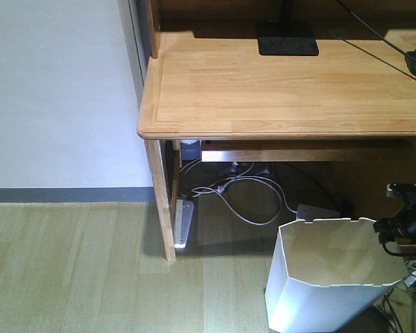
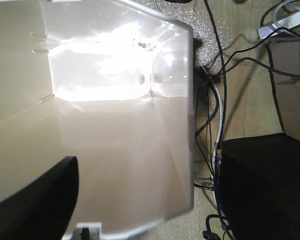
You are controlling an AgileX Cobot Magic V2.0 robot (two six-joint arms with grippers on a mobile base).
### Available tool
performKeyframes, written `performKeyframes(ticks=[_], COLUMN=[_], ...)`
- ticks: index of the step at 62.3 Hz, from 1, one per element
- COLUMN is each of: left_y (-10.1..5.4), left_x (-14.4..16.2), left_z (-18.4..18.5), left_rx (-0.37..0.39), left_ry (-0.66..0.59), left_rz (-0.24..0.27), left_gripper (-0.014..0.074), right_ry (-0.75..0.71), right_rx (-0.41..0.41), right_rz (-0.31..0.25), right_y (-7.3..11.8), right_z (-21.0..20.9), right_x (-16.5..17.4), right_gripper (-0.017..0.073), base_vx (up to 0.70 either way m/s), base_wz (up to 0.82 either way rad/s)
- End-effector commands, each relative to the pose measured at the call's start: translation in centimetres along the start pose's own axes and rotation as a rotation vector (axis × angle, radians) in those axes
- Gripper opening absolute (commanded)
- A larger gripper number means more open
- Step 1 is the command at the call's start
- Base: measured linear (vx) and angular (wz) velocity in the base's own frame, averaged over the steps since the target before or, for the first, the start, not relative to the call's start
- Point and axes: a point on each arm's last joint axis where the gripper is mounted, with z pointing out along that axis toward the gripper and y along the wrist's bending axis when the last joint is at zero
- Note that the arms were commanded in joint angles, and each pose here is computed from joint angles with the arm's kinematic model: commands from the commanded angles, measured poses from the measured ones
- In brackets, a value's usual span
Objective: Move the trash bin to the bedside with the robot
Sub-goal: 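Close the right gripper on the bin's rim nearest the robot, then lift and pull the gripped bin out from under the desk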
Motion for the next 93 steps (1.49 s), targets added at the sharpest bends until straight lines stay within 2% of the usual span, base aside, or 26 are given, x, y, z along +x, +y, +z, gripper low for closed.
performKeyframes(ticks=[1, 7, 21, 31, 40, 48, 55, 60, 62, 68, 72, 76, 79, 86, 93], left_y=[-0.2, -0.2, -0.2, -0.2, -0.2, -0.2, -0.2, -0.2, -0.2, -0.2, -0.2, -0.2, -0.2, -0.2, -0.2], left_x=[0.2, 0.2, 0.2, 0.2, 0.2, 0.2, 0.2, 0.2, 0.2, 0.2, 0.2, 0.2, 0.2, 0.2, 0.2], left_z=[0.2, 0.2, 0.2, 0.2, 0.2, 0.2, 0.2, 0.2, 0.2, 0.2, 0.2, 0.2, 0.2, 0.2, 0.2], left_rx=[0.012, 0.012, 0.012, 0.012, 0.012, 0.012, 0.012, 0.012, 0.012, 0.012, 0.012, 0.012, 0.012, 0.012, 0.012], left_ry=[-0.055, -0.055, -0.055, -0.055, -0.055, -0.055, -0.055, -0.055, -0.055, -0.055, -0.055, -0.055, -0.055, -0.055, -0.055], left_rz=[-0.007, -0.007, -0.007, -0.007, -0.007, -0.007, -0.007, -0.007, -0.007, -0.007, -0.007, -0.007, -0.007, -0.007, -0.007], left_gripper=[-0.0006, -0.0006, -0.0006, -0.0006, -0.0006, -0.0006, -0.0006, -0.0006, -0.0006, -0.0006, -0.0006, -0.0006, -0.0006, -0.0006, -0.0006], right_ry=[-0.061, -0.044, -0.03, -0.018, 0.0, 0.028, 0.044, 0.013, -0.006, -0.071, -0.114, -0.139, -0.157, -0.17, -0.181], right_rx=[0.035, 0.027, 0.021, 0.026, 0.016, 0.0, -0.019, -0.05, -0.072, -0.159, -0.238, -0.296, -0.335, -0.371, -0.373], right_rz=[-0.015, -0.012, 0.054, 0.034, 0.025, -0.009, -0.027, -0.011, 0.011, 0.069, 0.077, 0.047, 0.045, 0.057, 0.069], right_y=[-1.3, -1.5, -3.4, -3.7, -3.3, -2.5, -1.7, -1.1, -0.9, -0.5, 0.0, 0.4, 0.7, 1.3, 1.5], right_z=[-1.0, 0.8, 3.5, 4.7, 6.3, 7.3, 8.0, 7.8, 7.7, 6.9, 6.0, 5.2, 4.7, 3.5, 2.1], right_x=[-2.2, -2.4, -2.5, -2.9, -2.9, -3.1, -3.4, -4.1, -4.4, -5.4, -6.2, -6.6, -6.8, -6.7, -6.3], right_gripper=[0.0552, 0.0552, 0.0552, 0.0545, 0.0518, 0.0429, 0.0248, 0.005, -0.002, -0.0013, -0.0011, -0.0007, -0.0006, -0.0006, -0.0006], base_vx=[0.0, 0.0, 0.0, 0.0, 0.0, 0.0, 0.0, 0.0, 0.0, 0.0, 0.0, 0.0, 0.0, 0.0, 0.0], base_wz=[0.0, 0.0, 0.0, 0.0, 0.0, 0.0, 0.0, 0.0, 0.0, -0.01, -0.01, -0.01, -0.01, 0.0, 0.0])
